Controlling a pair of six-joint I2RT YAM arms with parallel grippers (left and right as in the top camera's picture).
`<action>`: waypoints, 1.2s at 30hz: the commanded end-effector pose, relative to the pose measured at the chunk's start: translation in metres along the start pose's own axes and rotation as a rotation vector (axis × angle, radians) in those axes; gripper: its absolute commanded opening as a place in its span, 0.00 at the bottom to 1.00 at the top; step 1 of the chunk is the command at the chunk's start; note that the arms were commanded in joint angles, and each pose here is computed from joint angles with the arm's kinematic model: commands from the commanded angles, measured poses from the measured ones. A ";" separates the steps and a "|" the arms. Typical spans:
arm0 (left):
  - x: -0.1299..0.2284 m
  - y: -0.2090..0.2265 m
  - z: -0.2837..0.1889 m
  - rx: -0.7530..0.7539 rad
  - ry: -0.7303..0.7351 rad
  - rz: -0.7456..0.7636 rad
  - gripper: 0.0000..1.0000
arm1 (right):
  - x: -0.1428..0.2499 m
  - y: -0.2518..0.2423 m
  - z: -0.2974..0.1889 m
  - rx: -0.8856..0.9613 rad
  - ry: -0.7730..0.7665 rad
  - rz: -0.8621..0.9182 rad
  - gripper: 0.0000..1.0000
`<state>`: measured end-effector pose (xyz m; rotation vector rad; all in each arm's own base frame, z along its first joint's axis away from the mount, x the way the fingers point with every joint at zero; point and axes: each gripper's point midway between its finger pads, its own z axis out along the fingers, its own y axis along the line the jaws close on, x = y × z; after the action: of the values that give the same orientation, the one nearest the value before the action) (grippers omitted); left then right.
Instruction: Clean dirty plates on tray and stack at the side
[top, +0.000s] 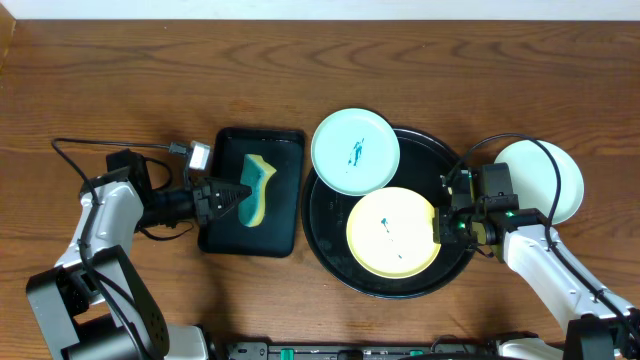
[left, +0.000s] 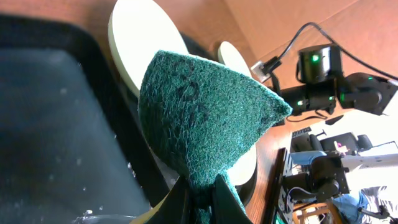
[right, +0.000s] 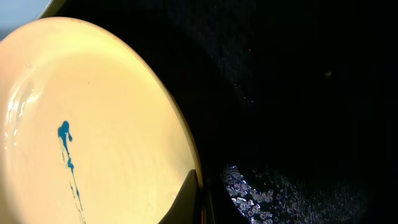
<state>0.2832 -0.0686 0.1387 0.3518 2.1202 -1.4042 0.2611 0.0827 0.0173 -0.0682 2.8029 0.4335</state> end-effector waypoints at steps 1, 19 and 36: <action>-0.017 -0.017 -0.003 0.082 -0.096 0.052 0.07 | 0.000 0.000 0.000 0.011 -0.003 0.003 0.01; -0.030 -0.032 -0.007 0.167 -0.177 0.047 0.08 | 0.000 -0.001 0.000 0.014 -0.003 0.003 0.01; -0.030 -0.032 -0.006 0.168 -0.173 0.043 0.07 | -0.002 -0.001 0.000 0.013 -0.011 0.001 0.01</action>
<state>0.2900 -0.0729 0.1705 0.3195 1.9153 -1.5195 0.2625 0.0817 0.0174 -0.0678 2.7979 0.4235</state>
